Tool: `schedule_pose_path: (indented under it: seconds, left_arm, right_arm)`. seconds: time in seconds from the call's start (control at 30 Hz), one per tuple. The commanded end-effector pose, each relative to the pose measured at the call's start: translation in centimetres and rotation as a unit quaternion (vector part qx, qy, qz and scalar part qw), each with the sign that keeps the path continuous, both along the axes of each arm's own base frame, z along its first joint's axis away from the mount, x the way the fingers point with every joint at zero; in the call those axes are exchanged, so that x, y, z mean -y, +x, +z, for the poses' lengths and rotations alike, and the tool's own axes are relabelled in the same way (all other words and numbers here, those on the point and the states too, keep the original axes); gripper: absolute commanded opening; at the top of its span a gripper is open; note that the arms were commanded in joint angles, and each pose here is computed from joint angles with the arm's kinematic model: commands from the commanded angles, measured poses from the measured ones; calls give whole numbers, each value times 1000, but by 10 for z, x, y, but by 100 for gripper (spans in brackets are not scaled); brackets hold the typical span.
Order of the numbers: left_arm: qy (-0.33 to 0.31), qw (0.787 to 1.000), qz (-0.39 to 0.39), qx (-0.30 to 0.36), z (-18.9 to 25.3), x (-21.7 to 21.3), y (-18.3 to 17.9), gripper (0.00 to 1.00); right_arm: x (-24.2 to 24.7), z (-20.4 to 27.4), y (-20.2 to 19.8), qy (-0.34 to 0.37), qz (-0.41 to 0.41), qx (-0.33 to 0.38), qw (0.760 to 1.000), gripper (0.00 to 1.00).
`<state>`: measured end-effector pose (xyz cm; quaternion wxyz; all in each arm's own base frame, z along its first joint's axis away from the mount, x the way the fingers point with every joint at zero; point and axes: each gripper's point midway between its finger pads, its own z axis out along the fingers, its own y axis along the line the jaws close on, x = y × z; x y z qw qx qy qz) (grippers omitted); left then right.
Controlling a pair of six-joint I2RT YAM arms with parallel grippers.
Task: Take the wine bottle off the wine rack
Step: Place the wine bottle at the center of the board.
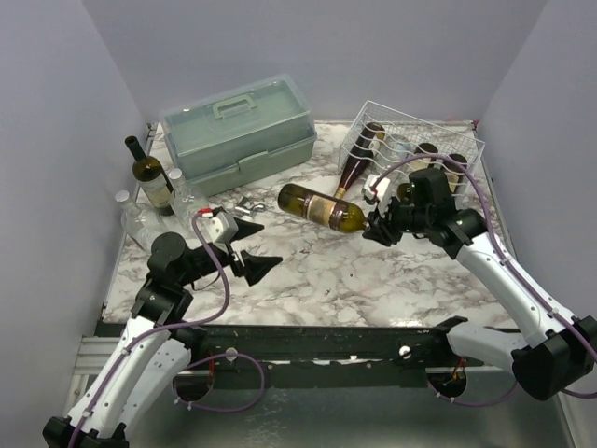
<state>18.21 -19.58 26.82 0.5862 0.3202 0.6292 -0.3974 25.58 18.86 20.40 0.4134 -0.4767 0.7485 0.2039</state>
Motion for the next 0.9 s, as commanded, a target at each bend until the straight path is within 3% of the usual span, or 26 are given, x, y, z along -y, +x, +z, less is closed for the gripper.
schedule_pose_path:
  seconds: [0.0, 0.43, 0.67, 0.87]
  left_arm:
    - [21, 996, -53, 68, -6, 17, -15, 95]
    - [148, 955, -77, 245, -24, 56, -22, 98]
    - [220, 934, -114, 258, -43, 96, -17, 99]
    - [246, 927, -146, 244, -54, 125, -11, 99]
  right_arm:
    - [-13, 14, -19, 23, 96, 45, 994, 0]
    - [-11, -33, -53, 12, 162, -9, 987, 0]
    - [-10, -41, -63, 17, 171, -16, 985, 0]
    - [-8, -40, -66, 18, 171, -12, 985, 0]
